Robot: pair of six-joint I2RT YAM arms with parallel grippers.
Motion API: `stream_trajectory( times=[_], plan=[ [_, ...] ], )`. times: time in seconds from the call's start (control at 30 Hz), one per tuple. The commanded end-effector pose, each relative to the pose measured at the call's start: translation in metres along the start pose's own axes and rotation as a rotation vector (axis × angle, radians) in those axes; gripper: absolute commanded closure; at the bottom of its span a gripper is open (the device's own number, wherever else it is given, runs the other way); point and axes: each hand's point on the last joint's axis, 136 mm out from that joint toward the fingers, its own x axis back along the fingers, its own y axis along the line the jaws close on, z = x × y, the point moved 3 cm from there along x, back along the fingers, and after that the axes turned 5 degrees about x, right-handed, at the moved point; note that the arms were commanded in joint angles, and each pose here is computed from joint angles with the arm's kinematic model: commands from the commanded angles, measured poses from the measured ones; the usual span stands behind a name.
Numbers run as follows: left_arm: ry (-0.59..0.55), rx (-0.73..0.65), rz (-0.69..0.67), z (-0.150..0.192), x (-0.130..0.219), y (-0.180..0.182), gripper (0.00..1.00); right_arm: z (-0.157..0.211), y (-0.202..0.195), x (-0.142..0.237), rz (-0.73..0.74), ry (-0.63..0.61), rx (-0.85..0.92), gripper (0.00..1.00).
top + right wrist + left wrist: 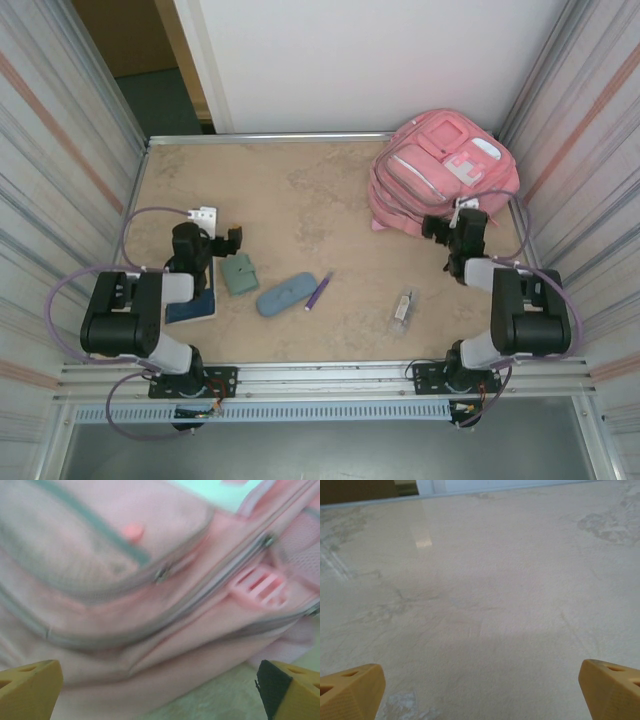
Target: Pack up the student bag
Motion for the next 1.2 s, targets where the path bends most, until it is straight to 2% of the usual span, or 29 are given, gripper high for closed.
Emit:
stream_trajectory(
  times=[0.0,0.1,0.2,0.3,0.37,0.5,0.63,0.73,0.87,0.93,1.0,1.17],
  plan=[
    [-0.024,-0.03,-0.036,-0.021,0.016,0.002,0.01,-0.029,-0.019,0.024,0.136,0.067,-0.059,0.01],
    [-0.044,-0.072,-0.022,-0.027,0.03,-0.005,0.01,-0.046,-0.025,0.046,0.171,0.049,-0.115,0.01],
    [-0.024,-0.036,-0.03,-0.035,0.047,-0.011,0.01,-0.061,-0.037,0.073,0.221,0.026,-0.211,0.01],
    [0.016,0.024,0.014,-0.051,0.066,-0.028,0.01,-0.063,-0.054,0.095,0.265,0.067,-0.363,0.01],
    [0.02,-0.008,0.08,-0.062,0.081,-0.05,0.01,-0.06,-0.062,0.102,0.261,0.107,-0.461,0.01],
    [0.009,-0.063,0.106,-0.088,0.116,-0.078,0.01,-0.052,-0.06,0.106,0.168,0.207,-0.591,0.01],
    [0.053,0.012,0.151,-0.106,0.146,-0.084,0.01,-0.052,-0.033,0.103,-0.021,0.25,-0.598,0.01],
    [0.105,0.08,0.155,-0.107,0.161,-0.081,0.01,-0.053,0.004,0.101,-0.203,0.266,-0.516,0.01],
    [0.205,0.114,0.17,-0.098,0.172,-0.079,0.01,-0.051,0.06,0.1,-0.348,0.301,-0.213,0.07],
    [0.255,0.059,0.256,-0.095,0.173,-0.088,0.01,-0.046,0.082,0.098,-0.362,0.331,-0.047,0.06],
    [0.312,0.036,0.271,-0.086,0.166,-0.091,0.01,-0.042,0.097,0.09,-0.351,0.362,0.085,0.06],
    [0.418,0.056,0.27,-0.071,0.144,-0.097,0.01,-0.039,0.118,0.053,-0.362,0.451,0.18,0.14]
  ],
)
